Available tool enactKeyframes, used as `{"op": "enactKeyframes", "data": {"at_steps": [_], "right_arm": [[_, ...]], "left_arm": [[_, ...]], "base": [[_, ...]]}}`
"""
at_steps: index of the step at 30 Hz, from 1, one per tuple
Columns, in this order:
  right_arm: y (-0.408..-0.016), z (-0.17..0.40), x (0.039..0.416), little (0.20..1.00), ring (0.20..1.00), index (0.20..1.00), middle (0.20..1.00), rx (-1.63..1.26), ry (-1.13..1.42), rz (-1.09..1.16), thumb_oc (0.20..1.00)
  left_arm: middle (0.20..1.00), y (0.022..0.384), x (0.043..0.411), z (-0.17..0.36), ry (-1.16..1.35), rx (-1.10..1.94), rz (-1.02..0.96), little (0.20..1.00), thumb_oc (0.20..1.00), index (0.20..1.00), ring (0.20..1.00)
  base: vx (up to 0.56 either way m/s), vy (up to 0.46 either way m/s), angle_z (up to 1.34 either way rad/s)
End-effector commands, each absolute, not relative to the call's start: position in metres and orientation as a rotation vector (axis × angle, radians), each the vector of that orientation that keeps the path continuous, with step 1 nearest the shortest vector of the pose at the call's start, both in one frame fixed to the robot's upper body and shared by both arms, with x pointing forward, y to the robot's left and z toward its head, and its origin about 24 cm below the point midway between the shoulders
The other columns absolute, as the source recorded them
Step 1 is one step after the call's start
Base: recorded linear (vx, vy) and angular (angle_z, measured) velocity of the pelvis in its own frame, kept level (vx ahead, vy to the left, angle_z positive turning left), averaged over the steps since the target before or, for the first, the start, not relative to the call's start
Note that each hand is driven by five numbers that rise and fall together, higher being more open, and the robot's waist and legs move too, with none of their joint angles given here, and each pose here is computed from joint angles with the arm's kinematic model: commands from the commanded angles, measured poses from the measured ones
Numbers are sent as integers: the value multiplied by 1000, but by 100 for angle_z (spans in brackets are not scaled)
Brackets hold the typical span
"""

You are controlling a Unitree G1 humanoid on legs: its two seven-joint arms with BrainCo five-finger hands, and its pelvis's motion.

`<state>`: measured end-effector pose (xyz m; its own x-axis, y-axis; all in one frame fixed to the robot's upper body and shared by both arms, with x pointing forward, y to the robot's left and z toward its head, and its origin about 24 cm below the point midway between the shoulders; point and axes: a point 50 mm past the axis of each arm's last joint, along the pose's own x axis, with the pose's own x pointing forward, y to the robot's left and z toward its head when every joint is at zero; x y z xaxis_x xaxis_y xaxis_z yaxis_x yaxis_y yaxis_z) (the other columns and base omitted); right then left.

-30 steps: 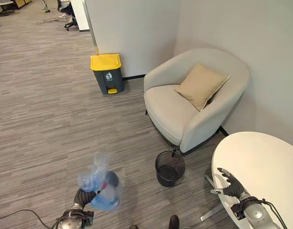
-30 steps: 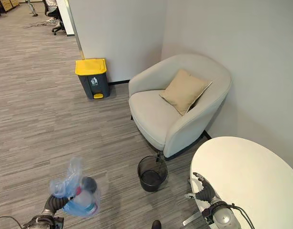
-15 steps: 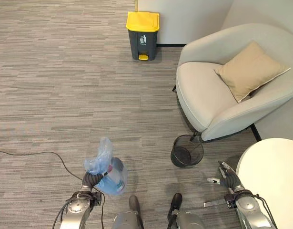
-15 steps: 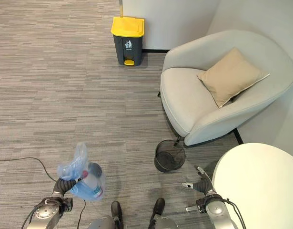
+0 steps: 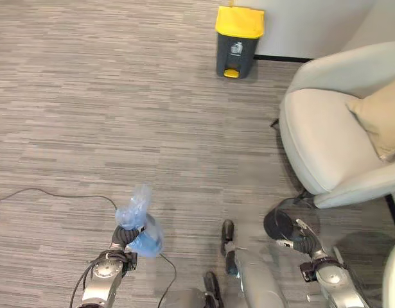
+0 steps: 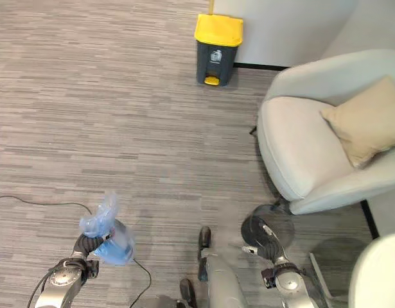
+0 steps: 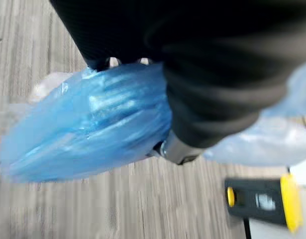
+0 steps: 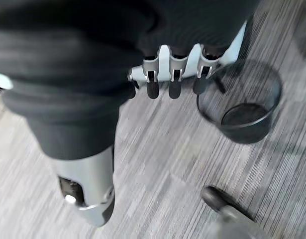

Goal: Gather garbage on tea table into small bin, then transfer packed bag to large trash can.

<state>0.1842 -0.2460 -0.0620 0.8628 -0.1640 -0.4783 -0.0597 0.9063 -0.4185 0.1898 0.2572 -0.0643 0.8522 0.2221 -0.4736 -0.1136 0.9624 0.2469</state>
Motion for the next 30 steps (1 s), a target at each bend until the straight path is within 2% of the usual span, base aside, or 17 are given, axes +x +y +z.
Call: {"op": "enactKeyframes", "data": {"at_steps": [1, 5, 12, 19, 30], "right_arm": [[-248, -50, 197, 1000, 1000, 1000, 1000, -439, 451, -74, 1000], [-257, -51, 189, 1000, 1000, 1000, 1000, -436, 468, -91, 1000], [-263, -50, 189, 1000, 1000, 1000, 1000, -444, 475, -113, 1000], [-263, -54, 191, 1000, 1000, 1000, 1000, -438, 486, -115, 1000], [-249, -55, 202, 1000, 1000, 1000, 1000, -423, 485, -63, 1000]], "left_arm": [[200, 268, 197, -38, 391, 283, 150, 200, 200, 200, 200], [200, 268, 188, -44, 425, 274, 148, 200, 200, 200, 200], [200, 263, 192, -44, 414, 242, 137, 200, 200, 200, 200], [200, 257, 196, -42, 394, 233, 118, 200, 200, 200, 200], [200, 267, 190, -40, 401, 238, 163, 200, 200, 200, 200]], "base": [[321, -143, 65], [386, -287, 16], [158, -125, -19], [137, 36, -55], [132, 128, -46]]}}
